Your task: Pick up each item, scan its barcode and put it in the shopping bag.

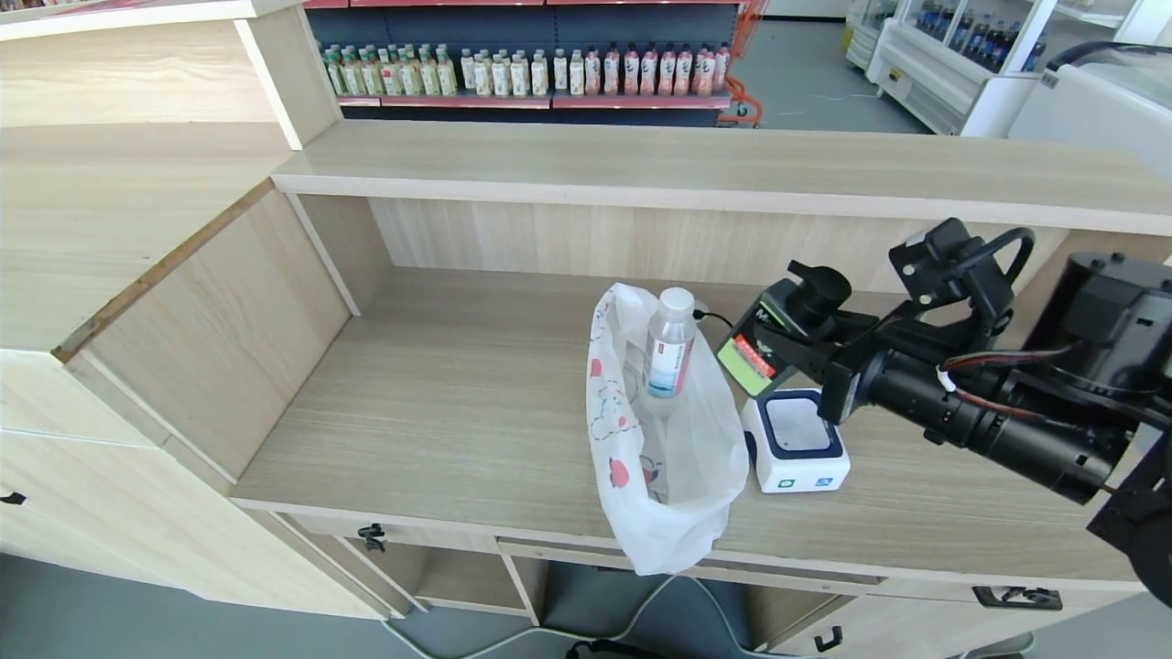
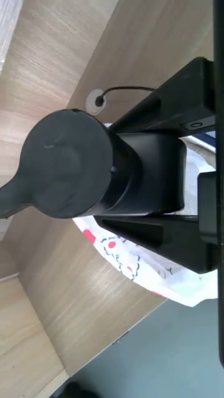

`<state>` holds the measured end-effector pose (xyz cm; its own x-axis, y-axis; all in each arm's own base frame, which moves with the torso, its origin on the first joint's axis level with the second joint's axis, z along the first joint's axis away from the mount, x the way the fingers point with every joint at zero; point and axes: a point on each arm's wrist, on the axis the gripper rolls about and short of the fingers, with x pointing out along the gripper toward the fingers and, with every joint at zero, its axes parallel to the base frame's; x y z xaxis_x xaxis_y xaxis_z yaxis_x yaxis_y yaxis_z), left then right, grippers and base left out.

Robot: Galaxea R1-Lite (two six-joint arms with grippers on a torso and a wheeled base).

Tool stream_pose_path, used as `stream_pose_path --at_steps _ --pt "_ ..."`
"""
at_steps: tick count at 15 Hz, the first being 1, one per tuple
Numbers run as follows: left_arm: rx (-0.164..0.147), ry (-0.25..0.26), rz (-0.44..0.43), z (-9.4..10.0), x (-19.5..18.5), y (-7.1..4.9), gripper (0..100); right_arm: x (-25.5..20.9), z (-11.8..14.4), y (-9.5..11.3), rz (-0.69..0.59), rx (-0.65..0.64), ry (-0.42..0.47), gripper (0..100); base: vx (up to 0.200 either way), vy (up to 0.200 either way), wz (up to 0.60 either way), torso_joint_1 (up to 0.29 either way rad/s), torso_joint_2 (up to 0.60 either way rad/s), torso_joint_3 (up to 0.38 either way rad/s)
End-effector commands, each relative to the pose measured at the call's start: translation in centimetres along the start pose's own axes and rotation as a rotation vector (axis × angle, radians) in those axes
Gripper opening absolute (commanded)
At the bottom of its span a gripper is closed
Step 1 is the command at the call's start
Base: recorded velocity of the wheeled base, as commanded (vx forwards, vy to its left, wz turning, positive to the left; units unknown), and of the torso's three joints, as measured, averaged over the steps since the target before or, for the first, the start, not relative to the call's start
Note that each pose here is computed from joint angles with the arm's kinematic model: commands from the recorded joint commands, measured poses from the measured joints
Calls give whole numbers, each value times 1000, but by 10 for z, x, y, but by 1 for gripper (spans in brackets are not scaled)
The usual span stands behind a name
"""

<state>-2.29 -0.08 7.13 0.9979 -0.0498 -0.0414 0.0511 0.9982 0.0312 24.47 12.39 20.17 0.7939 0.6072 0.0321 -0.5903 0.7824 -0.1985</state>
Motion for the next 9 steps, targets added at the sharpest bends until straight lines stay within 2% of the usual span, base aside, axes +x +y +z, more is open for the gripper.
stream_pose_path --at_steps 1,4,7,9 --pt "-1 0 -1 0 0 0 100 13 -20 1 13 51 67 0 0 0 0 0 0 0" --pt "-1 0 -1 0 0 0 100 23 -37 3 22 87 93 0 0 0 0 0 0 0" --pt "-1 0 -1 0 0 0 100 35 -50 5 28 85 80 0 0 0 0 0 0 0" --pt "-2 0 -1 0 0 0 100 40 -59 14 54 87 79 0 0 0 0 0 0 0"
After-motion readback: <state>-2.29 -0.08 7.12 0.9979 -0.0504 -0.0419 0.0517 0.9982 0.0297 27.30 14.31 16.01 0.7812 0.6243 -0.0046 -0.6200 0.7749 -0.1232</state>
